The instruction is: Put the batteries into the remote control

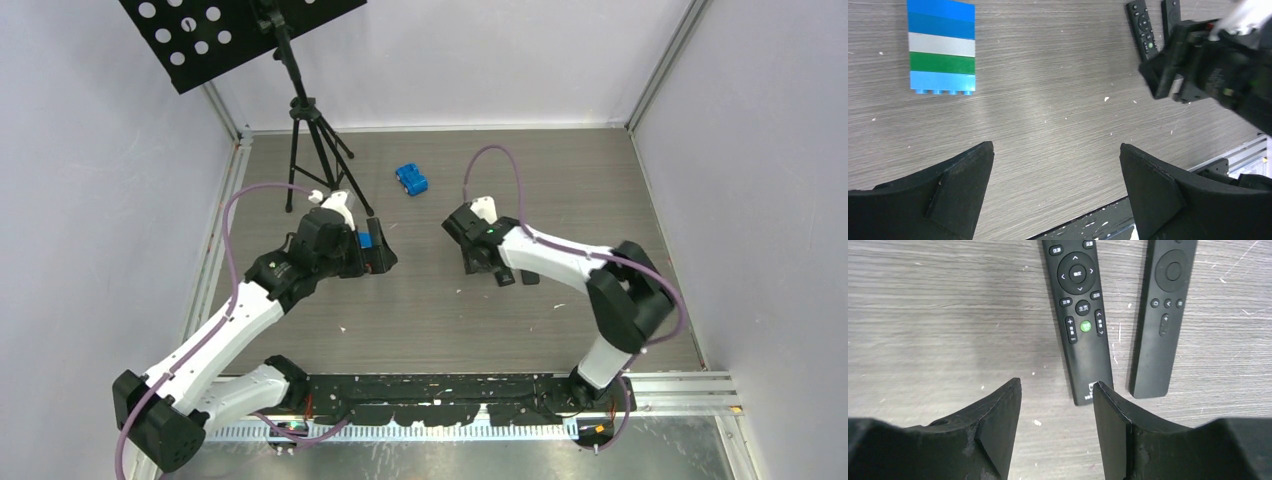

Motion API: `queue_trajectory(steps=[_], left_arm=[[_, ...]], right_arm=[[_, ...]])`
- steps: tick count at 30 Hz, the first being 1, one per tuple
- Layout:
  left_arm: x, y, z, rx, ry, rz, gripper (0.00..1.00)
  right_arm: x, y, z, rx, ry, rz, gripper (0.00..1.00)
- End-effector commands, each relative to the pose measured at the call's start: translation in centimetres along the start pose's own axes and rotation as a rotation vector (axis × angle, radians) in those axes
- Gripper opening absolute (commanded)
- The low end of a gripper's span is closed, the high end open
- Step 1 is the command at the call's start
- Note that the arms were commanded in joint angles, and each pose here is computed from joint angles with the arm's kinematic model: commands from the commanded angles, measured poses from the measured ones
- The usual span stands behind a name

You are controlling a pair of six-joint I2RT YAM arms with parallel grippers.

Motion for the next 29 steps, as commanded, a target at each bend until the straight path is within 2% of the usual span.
queue_trajectory(steps=[1, 4, 8, 12, 16, 21, 29], left_arm=[[-2.4, -0.1, 1.7, 0.054, -0.080, 0.032, 1.00], [-4.2, 0.6, 2.4, 0.075, -0.145, 0.061, 1.00], [-7.1, 1.5, 3.3, 0.090, -0.248, 0.101, 1.00], [-10.4, 2.2, 4.1, 0.099, -0.356, 0.097, 1.00], [-13.9, 2.4, 4.7, 0.095, -0.456, 0.067, 1.00], [-16.2, 3.2, 5.4, 0.140, -0.537, 0.101, 1.00], [-16.6, 3.4, 5.6, 0.146, -0.549, 0.114, 1.00]], right_arm=[[-5.2, -2.1, 2.3, 0.137, -0.193, 0.093, 0.62], [-8.4, -5.3, 2.3, 0.234, -0.318, 0.042, 0.68], [-13.4, -11.5, 1.1, 0.425, -0.545, -0.075, 0.72], [-18.3, -16.7, -1.0, 0.588, -0.744, -0.107, 0.84], [-22.8, -21.2, -3.5, 0.727, -0.883, -0.123, 0.86], [-25.6, -24.6, -5.4, 0.820, -0.938, -0.191, 0.87], [-25.8, -25.1, -5.9, 0.842, -0.946, -0.205, 0.88]])
Point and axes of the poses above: each gripper's point midway between its finger pads, its own x axis out along the fingers, its own y axis along the line the jaws close on, z = x × y, the point moved 5 cm from there along -x, back along the fingers, and after that the axes turned 11 degrees about -x, right-handed, at the moved point
